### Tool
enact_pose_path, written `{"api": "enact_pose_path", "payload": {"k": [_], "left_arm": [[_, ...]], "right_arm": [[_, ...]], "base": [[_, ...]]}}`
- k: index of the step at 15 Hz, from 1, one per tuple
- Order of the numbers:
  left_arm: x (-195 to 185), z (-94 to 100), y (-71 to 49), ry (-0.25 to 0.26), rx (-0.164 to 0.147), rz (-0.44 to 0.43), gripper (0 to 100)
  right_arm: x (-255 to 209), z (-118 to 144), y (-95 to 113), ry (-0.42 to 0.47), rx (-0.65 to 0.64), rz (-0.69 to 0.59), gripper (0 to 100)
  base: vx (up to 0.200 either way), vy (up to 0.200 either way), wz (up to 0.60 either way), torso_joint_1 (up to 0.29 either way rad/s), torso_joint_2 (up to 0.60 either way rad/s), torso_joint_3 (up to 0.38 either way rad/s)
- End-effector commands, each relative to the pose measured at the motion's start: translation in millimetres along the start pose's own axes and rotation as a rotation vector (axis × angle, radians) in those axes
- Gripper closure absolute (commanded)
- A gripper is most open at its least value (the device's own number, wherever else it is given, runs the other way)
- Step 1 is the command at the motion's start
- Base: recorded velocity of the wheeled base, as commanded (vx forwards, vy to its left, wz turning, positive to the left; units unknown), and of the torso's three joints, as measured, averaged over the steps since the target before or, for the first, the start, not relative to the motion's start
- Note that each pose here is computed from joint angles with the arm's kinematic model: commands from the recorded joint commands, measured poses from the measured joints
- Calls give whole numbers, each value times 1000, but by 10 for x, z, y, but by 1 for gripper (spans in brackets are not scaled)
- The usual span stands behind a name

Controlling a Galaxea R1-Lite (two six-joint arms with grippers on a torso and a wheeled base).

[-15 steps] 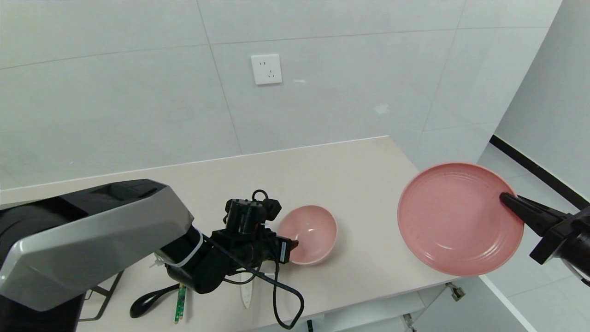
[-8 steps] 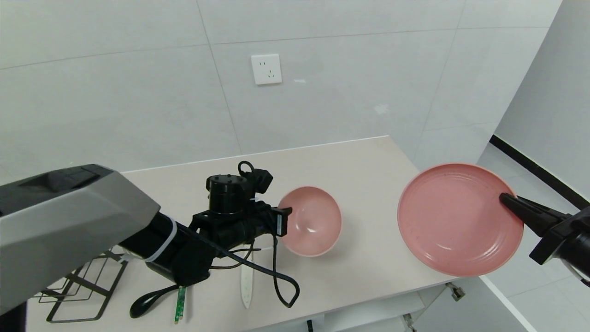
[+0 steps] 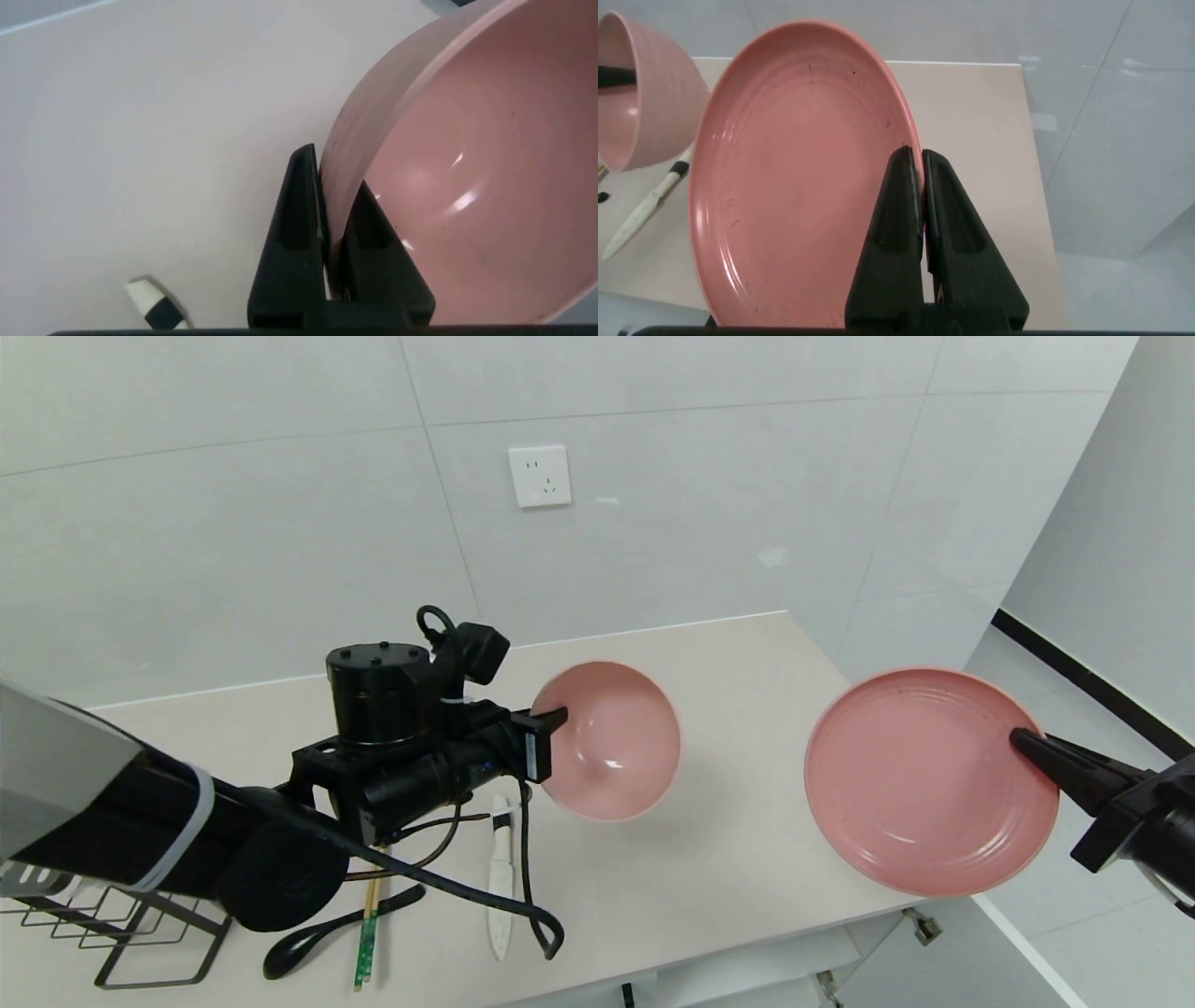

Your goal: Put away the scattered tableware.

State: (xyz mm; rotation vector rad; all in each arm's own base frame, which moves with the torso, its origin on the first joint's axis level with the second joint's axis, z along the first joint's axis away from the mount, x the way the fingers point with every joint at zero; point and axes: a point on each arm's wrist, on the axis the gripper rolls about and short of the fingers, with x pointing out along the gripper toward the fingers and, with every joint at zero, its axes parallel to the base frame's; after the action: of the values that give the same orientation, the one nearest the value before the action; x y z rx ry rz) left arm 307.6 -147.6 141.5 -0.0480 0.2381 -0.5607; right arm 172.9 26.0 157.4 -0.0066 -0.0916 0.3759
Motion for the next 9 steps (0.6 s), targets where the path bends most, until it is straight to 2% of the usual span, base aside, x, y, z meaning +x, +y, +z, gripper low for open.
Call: {"api": "enact_pose_path", "payload": {"k": [1,3,6,9], "left_arm": [[-171,84,-30,-27,4,-2,100],[-352,72,-54,-22,5,-3,100],[-850,69,-126,-40,63,-11,100],[-1113,87,-170,-73,76,-17,100]], "right_arm": [[1,1,1,-1,0,1,100],[-17,-12,5,5,1,0,100],[-49,13,14,-8,-1,0,100],[-67,101,14,-53,-11,-2,100]], "base": [[0,0,0,0,0,0],[0,0,0,0,0,0],[0,0,0,0,0,0],[0,0,0,0,0,0]]}}
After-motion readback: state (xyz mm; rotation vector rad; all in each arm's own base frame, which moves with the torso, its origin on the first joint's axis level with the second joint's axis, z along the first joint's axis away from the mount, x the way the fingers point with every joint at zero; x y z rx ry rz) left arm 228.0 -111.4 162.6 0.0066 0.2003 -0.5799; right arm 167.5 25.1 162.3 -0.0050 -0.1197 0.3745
